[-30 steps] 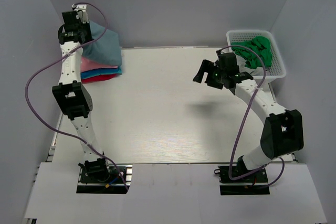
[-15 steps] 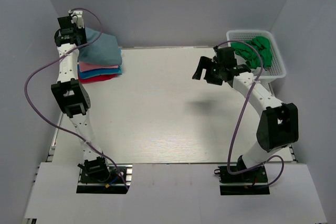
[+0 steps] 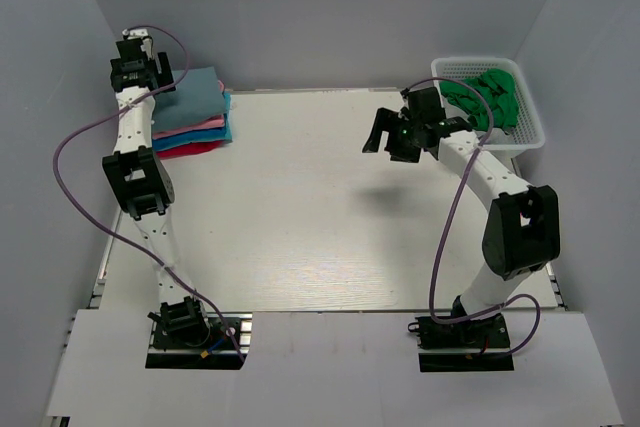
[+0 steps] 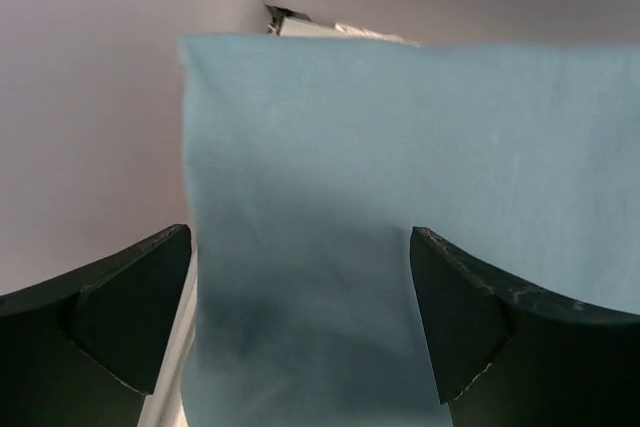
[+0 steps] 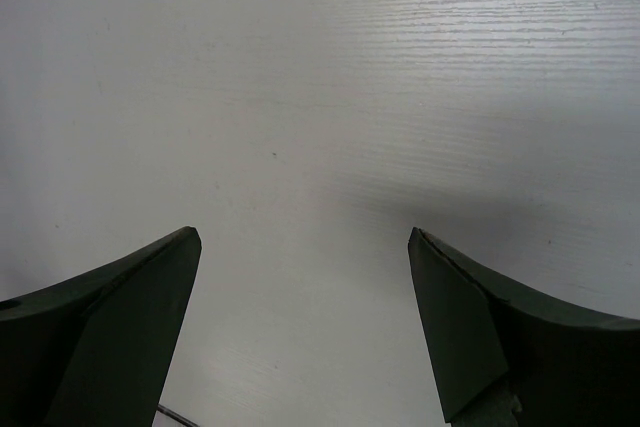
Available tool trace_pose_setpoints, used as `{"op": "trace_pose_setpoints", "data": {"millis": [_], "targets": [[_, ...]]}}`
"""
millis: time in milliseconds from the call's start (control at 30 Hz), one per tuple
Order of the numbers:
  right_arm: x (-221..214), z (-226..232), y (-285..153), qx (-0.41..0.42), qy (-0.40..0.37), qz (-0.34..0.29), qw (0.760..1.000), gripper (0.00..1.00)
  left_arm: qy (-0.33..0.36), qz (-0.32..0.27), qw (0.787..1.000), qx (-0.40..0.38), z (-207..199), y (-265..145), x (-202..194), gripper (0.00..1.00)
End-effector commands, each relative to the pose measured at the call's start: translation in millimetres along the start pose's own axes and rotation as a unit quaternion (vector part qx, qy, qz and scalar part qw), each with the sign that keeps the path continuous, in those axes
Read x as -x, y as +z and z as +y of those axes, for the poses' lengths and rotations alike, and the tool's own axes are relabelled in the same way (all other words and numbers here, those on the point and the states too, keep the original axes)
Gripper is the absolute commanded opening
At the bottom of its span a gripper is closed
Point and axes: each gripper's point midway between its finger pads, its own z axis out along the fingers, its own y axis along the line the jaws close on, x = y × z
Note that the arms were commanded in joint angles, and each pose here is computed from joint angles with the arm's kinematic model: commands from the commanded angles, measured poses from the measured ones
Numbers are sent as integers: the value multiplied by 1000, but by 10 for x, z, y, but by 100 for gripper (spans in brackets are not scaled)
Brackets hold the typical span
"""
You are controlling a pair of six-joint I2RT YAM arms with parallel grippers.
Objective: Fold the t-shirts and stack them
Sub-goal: Put the neatly folded tshirt into the corner of the board with the left arm
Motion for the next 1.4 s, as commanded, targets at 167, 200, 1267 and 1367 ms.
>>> {"op": "trace_pose_setpoints", "data": {"millis": [167, 200, 1267, 1367], "targets": [[115, 130, -45, 27, 0, -14, 1000, 90, -138, -104, 985, 5, 104, -805, 882, 100], [138, 140, -31, 31, -2, -20, 999, 90, -151, -114, 982, -17, 38, -871, 958, 100], [-13, -278, 379, -17, -17, 53, 998, 90, -116, 104, 981, -113, -803, 194, -793, 100], [138, -197, 251, -5, -27, 21, 999, 90, -118, 55, 986, -105, -684, -77, -326, 100]]}}
